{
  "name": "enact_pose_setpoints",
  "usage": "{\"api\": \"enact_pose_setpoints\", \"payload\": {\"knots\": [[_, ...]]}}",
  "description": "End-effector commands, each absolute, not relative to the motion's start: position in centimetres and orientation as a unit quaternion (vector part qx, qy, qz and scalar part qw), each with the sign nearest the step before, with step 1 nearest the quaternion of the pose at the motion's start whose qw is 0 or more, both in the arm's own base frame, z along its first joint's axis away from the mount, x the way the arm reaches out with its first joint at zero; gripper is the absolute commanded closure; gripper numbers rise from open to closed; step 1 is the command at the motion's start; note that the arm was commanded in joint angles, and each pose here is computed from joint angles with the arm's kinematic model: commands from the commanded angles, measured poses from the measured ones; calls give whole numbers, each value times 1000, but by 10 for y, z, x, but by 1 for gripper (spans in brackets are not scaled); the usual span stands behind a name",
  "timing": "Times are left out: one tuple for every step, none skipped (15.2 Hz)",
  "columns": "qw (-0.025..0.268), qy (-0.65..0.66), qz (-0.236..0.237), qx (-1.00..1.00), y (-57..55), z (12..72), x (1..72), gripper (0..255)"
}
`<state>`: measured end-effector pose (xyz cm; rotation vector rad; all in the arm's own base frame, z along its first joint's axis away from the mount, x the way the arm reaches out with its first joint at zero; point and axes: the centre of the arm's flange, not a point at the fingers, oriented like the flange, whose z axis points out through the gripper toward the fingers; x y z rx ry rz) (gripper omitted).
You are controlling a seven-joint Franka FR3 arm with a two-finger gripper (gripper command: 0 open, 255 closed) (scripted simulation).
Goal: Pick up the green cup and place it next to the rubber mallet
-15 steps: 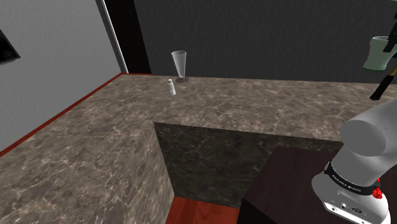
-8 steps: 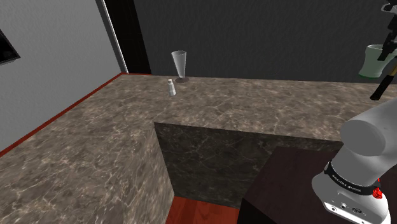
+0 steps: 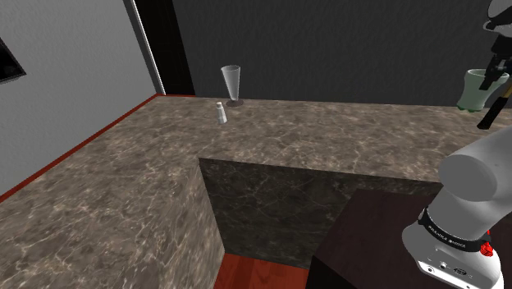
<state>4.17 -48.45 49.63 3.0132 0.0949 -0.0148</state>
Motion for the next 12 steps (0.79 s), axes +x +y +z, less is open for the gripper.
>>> {"api": "enact_pose_setpoints", "payload": {"knots": [[64, 31, -5, 997, -484, 486, 40, 255], [64, 31, -5, 997, -484, 480, 40, 255], [64, 31, -5, 997, -484, 475, 40, 255], [64, 31, -5, 997, -484, 470, 40, 255], [64, 31, -5, 997, -484, 465, 40, 255], [64, 31, -5, 997, -484, 459, 40, 255], [64, 31, -5, 997, -484, 454, 40, 255], [64, 31, -5, 997, -484, 449, 40, 255], [64, 31, -5, 997, -484, 443, 40, 255], [64, 31, -5, 997, -484, 438, 40, 255], [64, 31, -5, 997, -484, 433, 40, 255], [64, 31, -5, 997, -484, 428, 40, 255]]}}
